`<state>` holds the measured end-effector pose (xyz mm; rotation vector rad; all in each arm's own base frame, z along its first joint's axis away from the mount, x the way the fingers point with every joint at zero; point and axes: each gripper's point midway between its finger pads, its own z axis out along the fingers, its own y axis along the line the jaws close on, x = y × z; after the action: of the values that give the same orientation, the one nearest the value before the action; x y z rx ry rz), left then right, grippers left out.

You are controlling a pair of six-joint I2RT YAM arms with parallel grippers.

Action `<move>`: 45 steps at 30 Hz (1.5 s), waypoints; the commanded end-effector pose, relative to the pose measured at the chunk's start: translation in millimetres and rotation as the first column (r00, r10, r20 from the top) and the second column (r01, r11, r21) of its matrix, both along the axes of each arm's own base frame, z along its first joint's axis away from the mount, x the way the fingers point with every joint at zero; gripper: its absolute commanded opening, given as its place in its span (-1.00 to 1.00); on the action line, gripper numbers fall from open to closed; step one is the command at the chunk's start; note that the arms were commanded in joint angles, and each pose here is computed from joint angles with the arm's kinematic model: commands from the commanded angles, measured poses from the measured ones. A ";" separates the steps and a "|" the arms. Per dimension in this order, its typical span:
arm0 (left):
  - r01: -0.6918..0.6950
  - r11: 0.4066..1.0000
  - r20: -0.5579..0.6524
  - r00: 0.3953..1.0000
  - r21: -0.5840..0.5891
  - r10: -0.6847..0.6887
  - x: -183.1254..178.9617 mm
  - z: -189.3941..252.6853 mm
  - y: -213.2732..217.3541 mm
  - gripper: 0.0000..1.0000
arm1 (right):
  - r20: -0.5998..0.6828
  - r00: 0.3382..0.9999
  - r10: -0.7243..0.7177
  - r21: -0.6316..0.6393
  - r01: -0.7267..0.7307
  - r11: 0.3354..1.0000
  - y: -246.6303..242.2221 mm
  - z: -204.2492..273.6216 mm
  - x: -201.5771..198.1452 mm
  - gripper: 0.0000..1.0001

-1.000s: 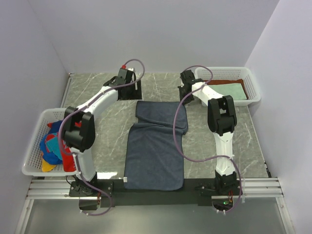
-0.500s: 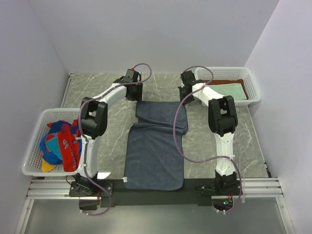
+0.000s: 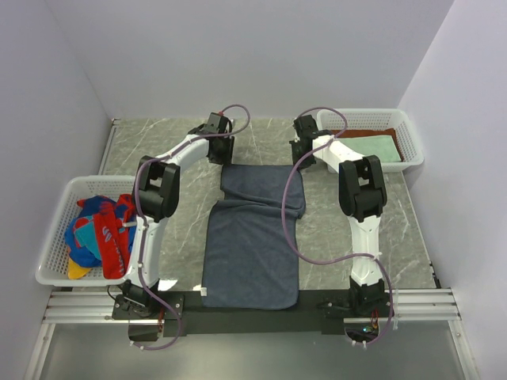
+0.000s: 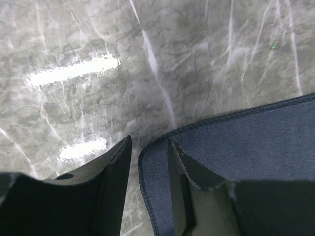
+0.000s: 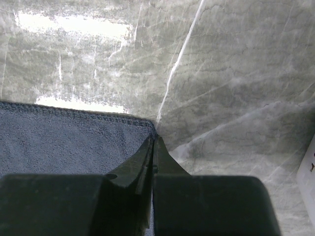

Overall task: Fold and stack the towels
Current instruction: Flatten out the crumpled towel, then fold the towel

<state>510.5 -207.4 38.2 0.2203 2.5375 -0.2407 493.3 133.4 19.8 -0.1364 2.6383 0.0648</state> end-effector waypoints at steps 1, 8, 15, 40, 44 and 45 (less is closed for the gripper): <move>0.038 0.999 0.019 0.999 -0.013 -0.038 7.4 7.6 -5.8 -0.18 | 0.011 1.000 -0.009 0.001 0.009 1.000 -5.3 12.2 -4.3 -1.00; 0.044 0.999 -0.020 0.999 0.001 -0.044 -0.5 -10.3 -3.1 -0.27 | 0.008 1.000 -0.012 0.000 0.012 1.000 -5.7 11.2 -5.2 -1.00; 0.039 0.999 -0.017 0.999 0.036 -0.038 1.1 -14.9 3.6 -0.78 | 0.023 1.000 -0.005 0.008 0.005 1.000 -3.2 15.8 -2.5 -1.00; -0.238 0.965 0.619 0.743 -0.111 0.254 131.7 218.5 66.0 -0.99 | 0.650 0.760 0.011 -0.021 0.004 1.000 -23.9 233.7 133.2 -1.00; -0.224 0.958 0.646 0.707 -0.181 0.288 146.6 235.5 76.1 -0.99 | 0.730 0.683 0.024 -0.026 -0.008 1.000 -22.0 262.3 151.0 -1.00; -0.217 0.957 0.647 0.706 -0.190 0.289 147.9 235.4 76.5 -0.99 | 0.740 0.672 0.030 -0.032 -0.009 0.999 -21.3 264.7 153.0 -1.00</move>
<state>644.4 -157.8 241.3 -0.0117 1.8901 -0.1435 626.6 133.3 245.0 -0.1775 1.9460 0.0664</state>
